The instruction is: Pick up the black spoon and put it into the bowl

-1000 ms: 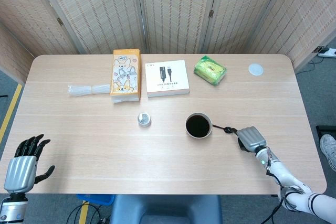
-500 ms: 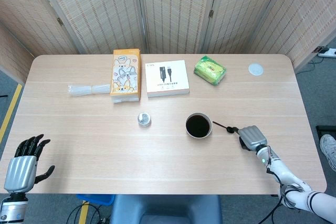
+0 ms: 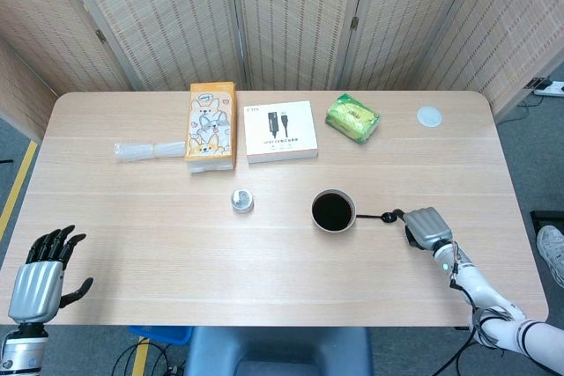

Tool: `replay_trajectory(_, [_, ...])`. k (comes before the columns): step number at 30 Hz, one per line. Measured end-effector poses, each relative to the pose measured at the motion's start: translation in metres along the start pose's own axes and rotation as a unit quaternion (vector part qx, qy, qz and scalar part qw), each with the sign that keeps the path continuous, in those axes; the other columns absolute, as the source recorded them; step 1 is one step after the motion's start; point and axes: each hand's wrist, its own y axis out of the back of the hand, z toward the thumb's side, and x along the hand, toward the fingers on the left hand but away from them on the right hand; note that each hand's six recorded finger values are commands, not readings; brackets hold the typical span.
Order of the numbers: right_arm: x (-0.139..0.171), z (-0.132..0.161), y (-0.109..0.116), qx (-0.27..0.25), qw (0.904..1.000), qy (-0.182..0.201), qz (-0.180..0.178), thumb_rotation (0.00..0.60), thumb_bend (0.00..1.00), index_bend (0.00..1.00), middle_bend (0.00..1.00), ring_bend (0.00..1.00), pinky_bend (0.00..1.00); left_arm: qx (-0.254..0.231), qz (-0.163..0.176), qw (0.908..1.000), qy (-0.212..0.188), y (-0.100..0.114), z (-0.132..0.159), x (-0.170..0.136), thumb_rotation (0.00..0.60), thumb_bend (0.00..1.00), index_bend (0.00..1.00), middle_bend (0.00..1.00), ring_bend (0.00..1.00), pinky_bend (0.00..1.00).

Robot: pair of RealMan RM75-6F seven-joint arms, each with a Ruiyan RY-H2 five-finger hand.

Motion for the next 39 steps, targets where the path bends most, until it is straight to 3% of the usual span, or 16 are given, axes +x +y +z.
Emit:
replay_trajectory(14, [0.008, 0.007, 0.001, -0.005, 0.9998, 0.015, -0.010, 0.600, 0.84, 0.24, 0.98, 1.00, 1.00, 0.000, -0.001, 1.0000, -0.001, 0.000, 0.001, 0.000, 0.600, 0.27, 0.22, 0.13, 0.13, 0.15])
replay_trajectory(30, [0.003, -0.002, -0.010, 0.004, 0.9999, -0.001, 0.012, 0.600, 0.84, 0.24, 0.98, 1.00, 1.00, 0.000, -0.003, 1.0000, 0.002, -0.001, -0.001, -0.003, 0.600, 0.27, 0.22, 0.13, 0.13, 0.15])
replay_trajectory(39, [0.003, -0.003, -0.003, -0.002, 1.0000, -0.002, -0.003, 0.600, 0.82, 0.24, 0.98, 1.00, 1.00, 0.000, -0.002, 1.0000, 0.004, -0.002, -0.002, -0.003, 0.600, 0.27, 0.22, 0.13, 0.13, 0.15])
